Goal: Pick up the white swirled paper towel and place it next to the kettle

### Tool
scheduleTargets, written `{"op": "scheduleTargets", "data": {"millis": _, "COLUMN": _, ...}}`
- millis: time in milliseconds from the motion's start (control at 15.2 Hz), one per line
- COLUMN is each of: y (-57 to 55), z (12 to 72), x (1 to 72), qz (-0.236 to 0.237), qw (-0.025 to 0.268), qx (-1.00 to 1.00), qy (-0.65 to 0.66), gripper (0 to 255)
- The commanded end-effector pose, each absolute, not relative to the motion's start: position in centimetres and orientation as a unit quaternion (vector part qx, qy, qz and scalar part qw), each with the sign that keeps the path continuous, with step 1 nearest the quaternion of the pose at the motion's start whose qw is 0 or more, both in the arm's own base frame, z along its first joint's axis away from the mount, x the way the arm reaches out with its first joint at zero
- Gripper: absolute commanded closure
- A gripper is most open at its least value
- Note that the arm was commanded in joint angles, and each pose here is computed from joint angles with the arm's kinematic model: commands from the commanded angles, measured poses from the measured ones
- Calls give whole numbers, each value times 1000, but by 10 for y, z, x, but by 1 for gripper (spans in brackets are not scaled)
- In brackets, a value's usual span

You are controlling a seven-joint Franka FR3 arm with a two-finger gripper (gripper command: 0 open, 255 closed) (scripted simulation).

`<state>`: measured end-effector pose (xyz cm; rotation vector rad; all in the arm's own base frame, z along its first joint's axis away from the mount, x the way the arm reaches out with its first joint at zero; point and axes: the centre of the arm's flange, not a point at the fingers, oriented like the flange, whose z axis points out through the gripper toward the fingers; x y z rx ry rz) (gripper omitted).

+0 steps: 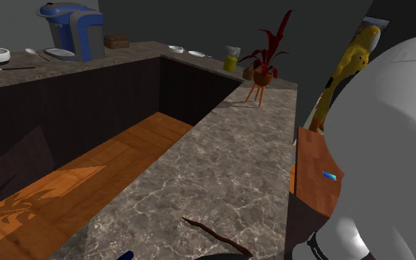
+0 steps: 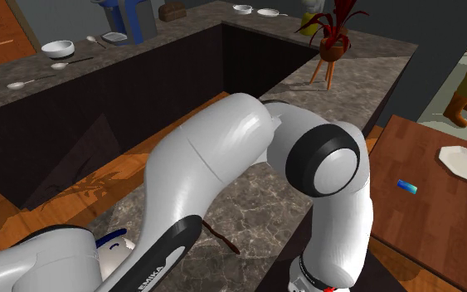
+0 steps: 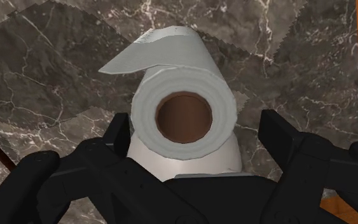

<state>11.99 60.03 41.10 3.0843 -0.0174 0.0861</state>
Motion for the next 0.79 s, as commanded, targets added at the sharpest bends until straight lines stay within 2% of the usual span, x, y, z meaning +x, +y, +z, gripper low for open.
{"op": "scheduleTargets", "data": {"millis": 0, "y": 601, "z": 424, "x": 119, "qz": 28, "qw": 28, "qx": 999, "qy": -6, "gripper": 0}}
{"op": "scheduleTargets", "data": {"millis": 198, "y": 603, "z": 461, "x": 117, "qz": 28, "qw": 28, "qx": 999, "qy": -6, "gripper": 0}}
{"op": "scheduleTargets", "data": {"millis": 726, "y": 603, "z": 461, "x": 117, "qz": 28, "qw": 28, "qx": 999, "qy": -6, "gripper": 0}}
